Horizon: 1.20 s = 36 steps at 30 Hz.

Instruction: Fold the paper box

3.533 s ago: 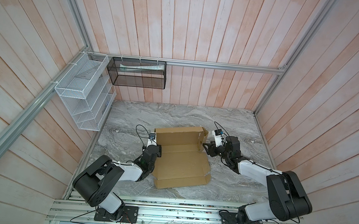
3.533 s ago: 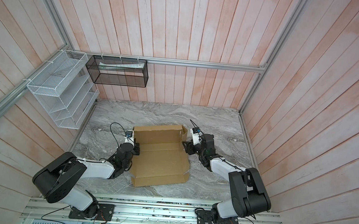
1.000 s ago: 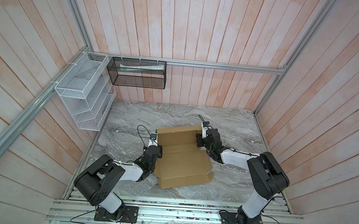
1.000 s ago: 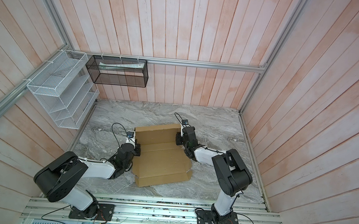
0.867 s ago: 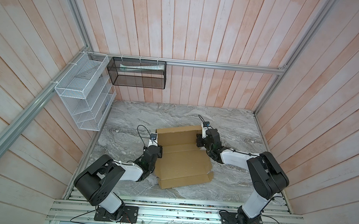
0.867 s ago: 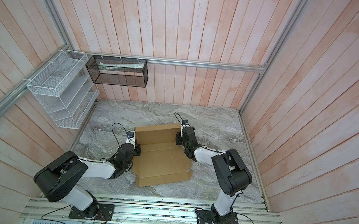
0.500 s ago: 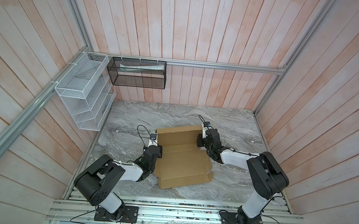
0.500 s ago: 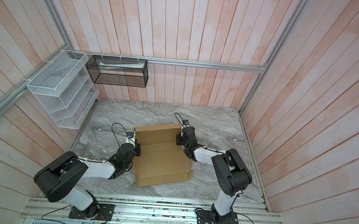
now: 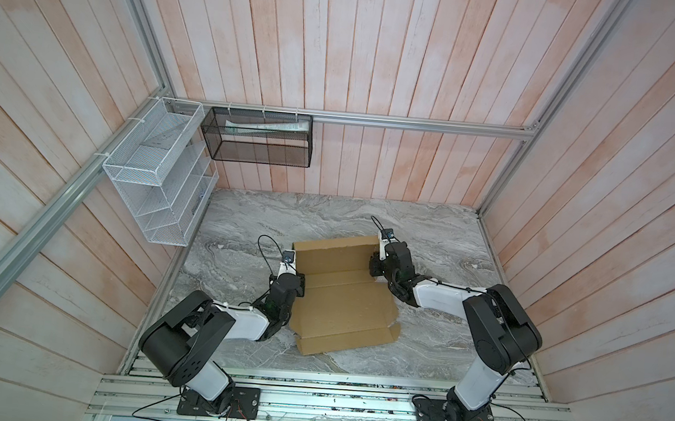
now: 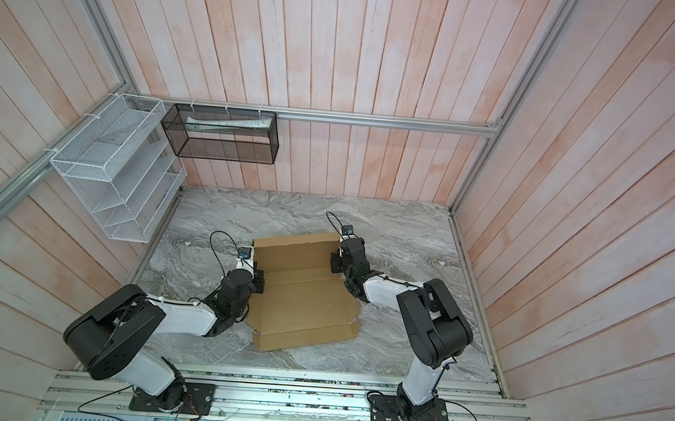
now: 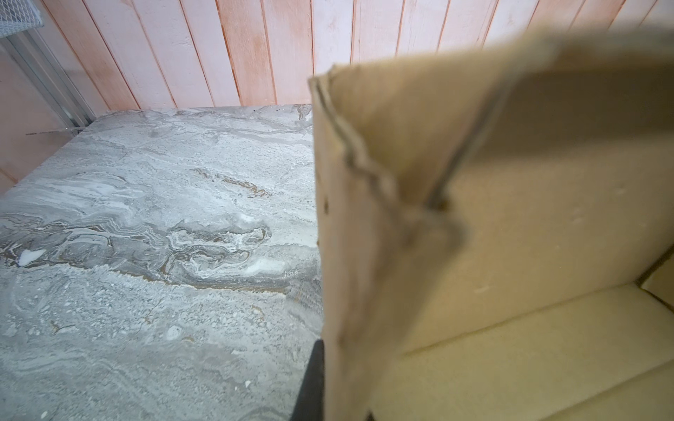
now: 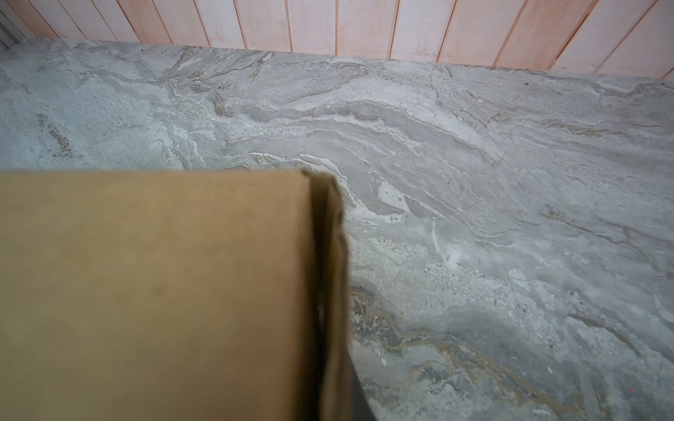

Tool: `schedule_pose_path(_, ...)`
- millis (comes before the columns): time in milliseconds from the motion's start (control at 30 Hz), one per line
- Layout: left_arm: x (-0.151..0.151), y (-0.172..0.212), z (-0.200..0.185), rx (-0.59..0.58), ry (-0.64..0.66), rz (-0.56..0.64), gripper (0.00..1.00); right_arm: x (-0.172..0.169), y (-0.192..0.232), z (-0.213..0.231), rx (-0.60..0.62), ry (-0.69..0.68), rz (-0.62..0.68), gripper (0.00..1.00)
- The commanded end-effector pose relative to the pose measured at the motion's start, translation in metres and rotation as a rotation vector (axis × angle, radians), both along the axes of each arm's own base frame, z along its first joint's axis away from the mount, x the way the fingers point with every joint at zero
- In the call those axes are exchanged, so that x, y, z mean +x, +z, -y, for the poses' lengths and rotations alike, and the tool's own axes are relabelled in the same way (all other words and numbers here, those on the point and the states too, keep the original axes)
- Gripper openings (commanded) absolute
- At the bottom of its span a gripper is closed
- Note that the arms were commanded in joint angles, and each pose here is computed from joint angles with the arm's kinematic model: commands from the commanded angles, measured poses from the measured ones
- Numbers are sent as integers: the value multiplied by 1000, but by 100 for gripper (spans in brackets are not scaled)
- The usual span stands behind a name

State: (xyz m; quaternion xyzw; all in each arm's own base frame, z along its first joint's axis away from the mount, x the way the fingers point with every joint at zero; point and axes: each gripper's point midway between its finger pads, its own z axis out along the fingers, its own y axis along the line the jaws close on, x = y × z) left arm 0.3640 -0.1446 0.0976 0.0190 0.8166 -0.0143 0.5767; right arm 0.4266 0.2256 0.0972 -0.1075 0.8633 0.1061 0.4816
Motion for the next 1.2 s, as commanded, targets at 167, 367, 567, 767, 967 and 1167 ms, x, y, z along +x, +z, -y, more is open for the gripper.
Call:
schedule_pose_path(167, 3, 9, 1, -12, 14, 21, 0, -11, -5, -8, 2, 26, -40, 17)
schedule_pose_path(367, 4, 9, 0, -11, 20, 20, 0, -14, -8, -9, 15, 19, -51, 17)
schedule_pose_path(567, 4, 9, 0, -11, 23, 17, 0, -19, -17, -10, 16, 15, -73, 18)
schedule_pose_path(767, 5, 8, 1, -9, 22, 14, 0, -24, -23, -10, 23, 18, -85, 21)
schedule_pose_path(967, 3, 8, 0, -8, 23, 13, 0, -27, -27, -11, 30, 18, -94, 21)
schedule_pose_path(1167, 4, 8, 1, -11, 19, 12, 0, -26, -26, -11, 33, 17, -91, 13)
